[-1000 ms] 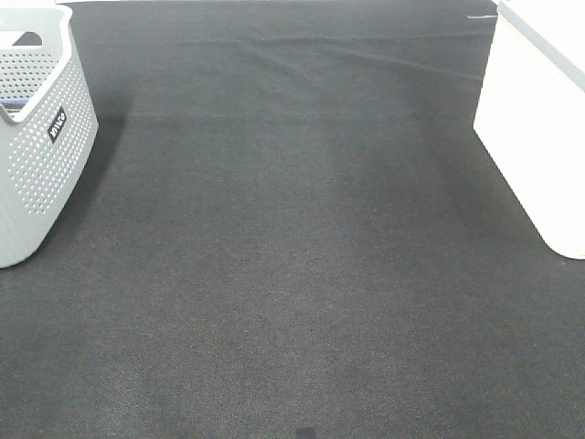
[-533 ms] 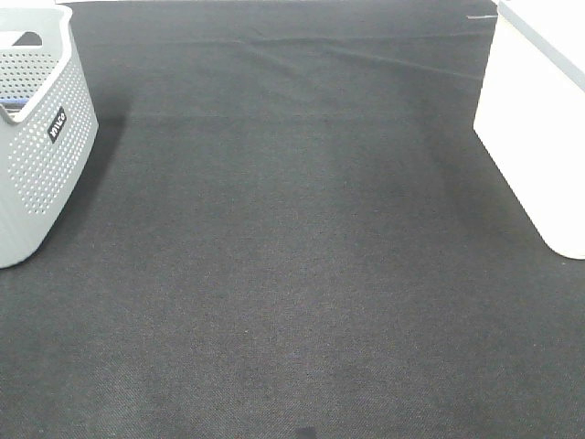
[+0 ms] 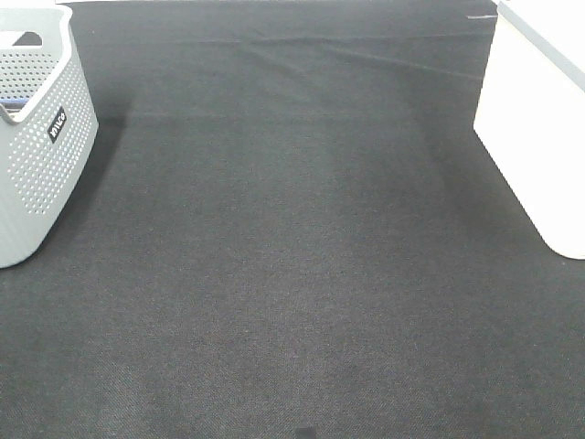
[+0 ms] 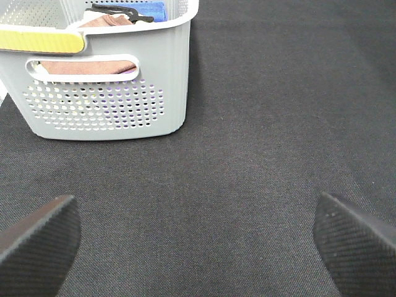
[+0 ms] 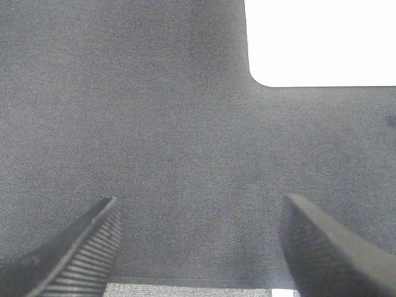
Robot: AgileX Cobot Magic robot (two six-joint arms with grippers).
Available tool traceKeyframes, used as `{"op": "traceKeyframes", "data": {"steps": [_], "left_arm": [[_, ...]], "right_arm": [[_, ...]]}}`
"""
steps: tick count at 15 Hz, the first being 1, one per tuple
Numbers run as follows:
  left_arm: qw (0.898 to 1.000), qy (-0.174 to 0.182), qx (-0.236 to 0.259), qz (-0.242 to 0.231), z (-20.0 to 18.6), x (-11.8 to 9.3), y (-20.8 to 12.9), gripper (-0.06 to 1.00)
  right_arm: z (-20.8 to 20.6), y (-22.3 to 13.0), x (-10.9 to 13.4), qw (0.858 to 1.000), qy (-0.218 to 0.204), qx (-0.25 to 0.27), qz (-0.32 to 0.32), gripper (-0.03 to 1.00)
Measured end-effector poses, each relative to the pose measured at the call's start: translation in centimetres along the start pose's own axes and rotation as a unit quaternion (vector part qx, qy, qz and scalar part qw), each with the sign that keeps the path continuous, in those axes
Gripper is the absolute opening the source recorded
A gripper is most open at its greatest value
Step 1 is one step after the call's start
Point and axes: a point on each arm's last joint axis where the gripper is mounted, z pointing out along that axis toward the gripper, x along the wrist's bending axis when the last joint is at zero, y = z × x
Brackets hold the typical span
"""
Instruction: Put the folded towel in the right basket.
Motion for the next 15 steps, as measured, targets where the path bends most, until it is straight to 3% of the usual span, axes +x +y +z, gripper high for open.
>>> {"op": "traceKeyframes", "data": {"steps": [7, 15], "left_arm": [[1.000, 0.000, 0.000, 0.000, 0.0, 0.0, 0.0, 0.97], [1.000, 0.000, 0.000, 0.000, 0.0, 0.0, 0.0, 0.97]], "right_arm": [[-0.1, 0.0, 0.0, 1.000, 0.000, -0.002, 0.000, 0.69], [-2.1, -1.5, 0.3, 0.996, -0.005, -0.086, -0.006, 0.69]]}}
